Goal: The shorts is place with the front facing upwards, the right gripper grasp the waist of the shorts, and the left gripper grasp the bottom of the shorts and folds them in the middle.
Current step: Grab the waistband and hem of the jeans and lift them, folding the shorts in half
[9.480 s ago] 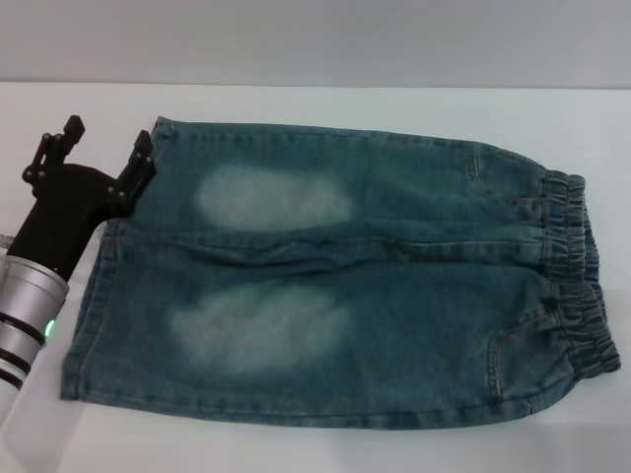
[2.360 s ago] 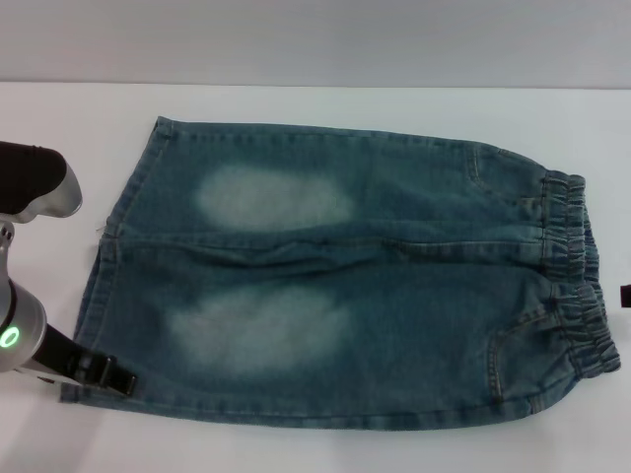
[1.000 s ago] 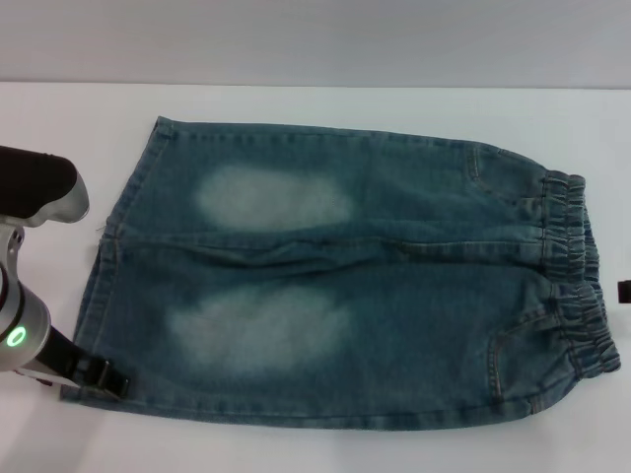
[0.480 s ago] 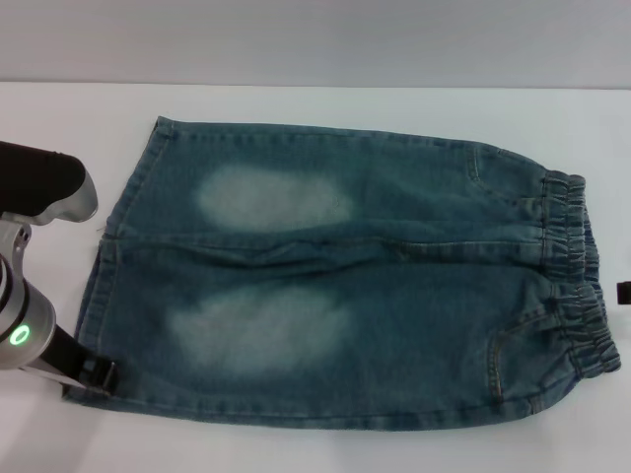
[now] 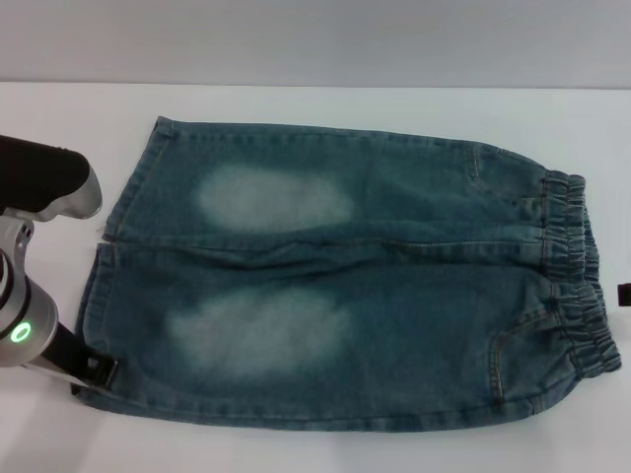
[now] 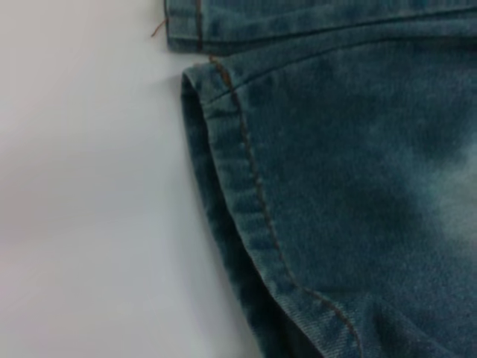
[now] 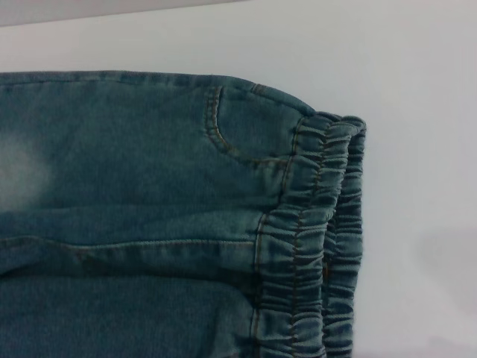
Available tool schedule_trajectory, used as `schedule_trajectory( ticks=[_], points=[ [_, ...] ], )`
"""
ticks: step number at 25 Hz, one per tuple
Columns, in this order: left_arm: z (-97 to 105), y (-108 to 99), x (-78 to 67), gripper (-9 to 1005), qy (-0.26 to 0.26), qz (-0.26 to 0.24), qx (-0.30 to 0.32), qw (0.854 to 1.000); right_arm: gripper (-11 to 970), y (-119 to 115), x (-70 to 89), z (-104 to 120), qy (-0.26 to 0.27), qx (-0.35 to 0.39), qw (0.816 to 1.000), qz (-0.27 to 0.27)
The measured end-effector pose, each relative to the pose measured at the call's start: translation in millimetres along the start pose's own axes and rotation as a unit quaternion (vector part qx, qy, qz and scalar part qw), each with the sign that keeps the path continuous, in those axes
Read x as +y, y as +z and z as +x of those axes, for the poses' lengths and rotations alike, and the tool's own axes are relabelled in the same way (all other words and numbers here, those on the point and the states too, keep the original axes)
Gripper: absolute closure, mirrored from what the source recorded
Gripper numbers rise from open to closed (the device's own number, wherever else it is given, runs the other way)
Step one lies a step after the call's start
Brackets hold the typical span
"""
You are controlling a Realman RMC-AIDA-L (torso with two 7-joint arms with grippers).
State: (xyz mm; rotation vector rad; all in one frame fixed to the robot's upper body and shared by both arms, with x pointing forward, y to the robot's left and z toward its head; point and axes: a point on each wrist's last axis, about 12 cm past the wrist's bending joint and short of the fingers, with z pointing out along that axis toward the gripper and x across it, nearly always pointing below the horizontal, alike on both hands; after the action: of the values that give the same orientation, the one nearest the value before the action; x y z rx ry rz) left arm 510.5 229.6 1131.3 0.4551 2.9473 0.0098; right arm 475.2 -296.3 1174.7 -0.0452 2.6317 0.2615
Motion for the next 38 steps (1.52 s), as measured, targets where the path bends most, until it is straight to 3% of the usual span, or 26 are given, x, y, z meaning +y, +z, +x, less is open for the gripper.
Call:
schedule_trajectory(
  ticks=[4,9,21,38],
  points=[
    [-0.6,-0.7,-0.5,946,0.001,0.000,-0.001,1.000,196,0.0,0.2,-0.2,0.000,0.000,1.000,0.000],
    [-3.6,-3.3,-3.1,961,0.006,0.005,-0.004,1.000,197,-0.7,-1.9,0.3,0.004,0.000,1.000,0.002],
    [-6.4,-6.4,-2.3,953,0.009,0.010,-0.009,1.000,196,13.1,-13.5,16.6,0.033,0.031,0.999,0.006],
    [-6.9,-5.7,-4.5,942,0.013,0.010,-0.009,1.000,203,38.9,-4.2,20.2,0.042,0.041,0.997,-0.040]
  ],
)
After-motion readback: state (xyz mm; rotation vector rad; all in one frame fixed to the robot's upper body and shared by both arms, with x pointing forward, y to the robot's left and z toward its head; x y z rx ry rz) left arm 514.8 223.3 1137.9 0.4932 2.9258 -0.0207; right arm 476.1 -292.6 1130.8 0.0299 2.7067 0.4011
